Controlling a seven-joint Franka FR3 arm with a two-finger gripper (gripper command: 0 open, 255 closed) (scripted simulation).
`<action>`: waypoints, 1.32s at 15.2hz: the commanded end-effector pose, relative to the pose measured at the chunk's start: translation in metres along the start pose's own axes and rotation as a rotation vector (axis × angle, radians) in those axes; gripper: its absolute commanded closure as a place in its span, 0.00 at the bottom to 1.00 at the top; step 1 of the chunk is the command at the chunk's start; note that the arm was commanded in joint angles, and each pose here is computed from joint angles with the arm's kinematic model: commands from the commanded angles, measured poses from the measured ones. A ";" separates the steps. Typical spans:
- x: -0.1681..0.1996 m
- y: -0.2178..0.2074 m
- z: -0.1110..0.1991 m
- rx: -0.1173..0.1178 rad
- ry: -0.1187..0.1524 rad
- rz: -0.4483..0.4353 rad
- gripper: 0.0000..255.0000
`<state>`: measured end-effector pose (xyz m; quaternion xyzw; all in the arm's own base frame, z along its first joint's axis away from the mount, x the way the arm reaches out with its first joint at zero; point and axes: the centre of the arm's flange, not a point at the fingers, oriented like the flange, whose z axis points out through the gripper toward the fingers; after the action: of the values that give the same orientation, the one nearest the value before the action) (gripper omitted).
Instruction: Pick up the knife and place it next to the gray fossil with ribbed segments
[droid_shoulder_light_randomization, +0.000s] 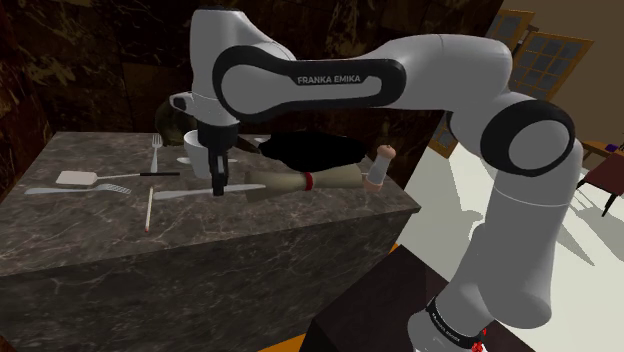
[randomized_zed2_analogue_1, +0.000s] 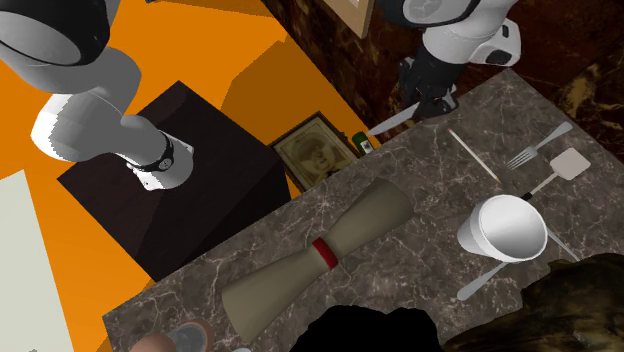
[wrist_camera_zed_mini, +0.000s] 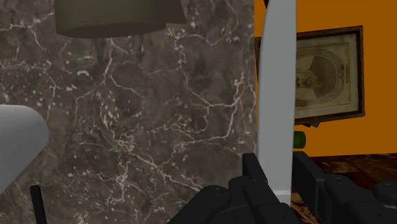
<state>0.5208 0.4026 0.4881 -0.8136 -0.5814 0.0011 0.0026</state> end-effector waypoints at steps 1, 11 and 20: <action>-0.001 -0.001 -0.012 0.000 0.000 0.000 1.00; -0.119 0.011 -0.015 0.000 0.000 0.000 1.00; -0.237 0.023 -0.015 0.000 0.000 0.000 1.00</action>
<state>0.4707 0.1829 0.5003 -0.8140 -0.5808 0.0015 0.0023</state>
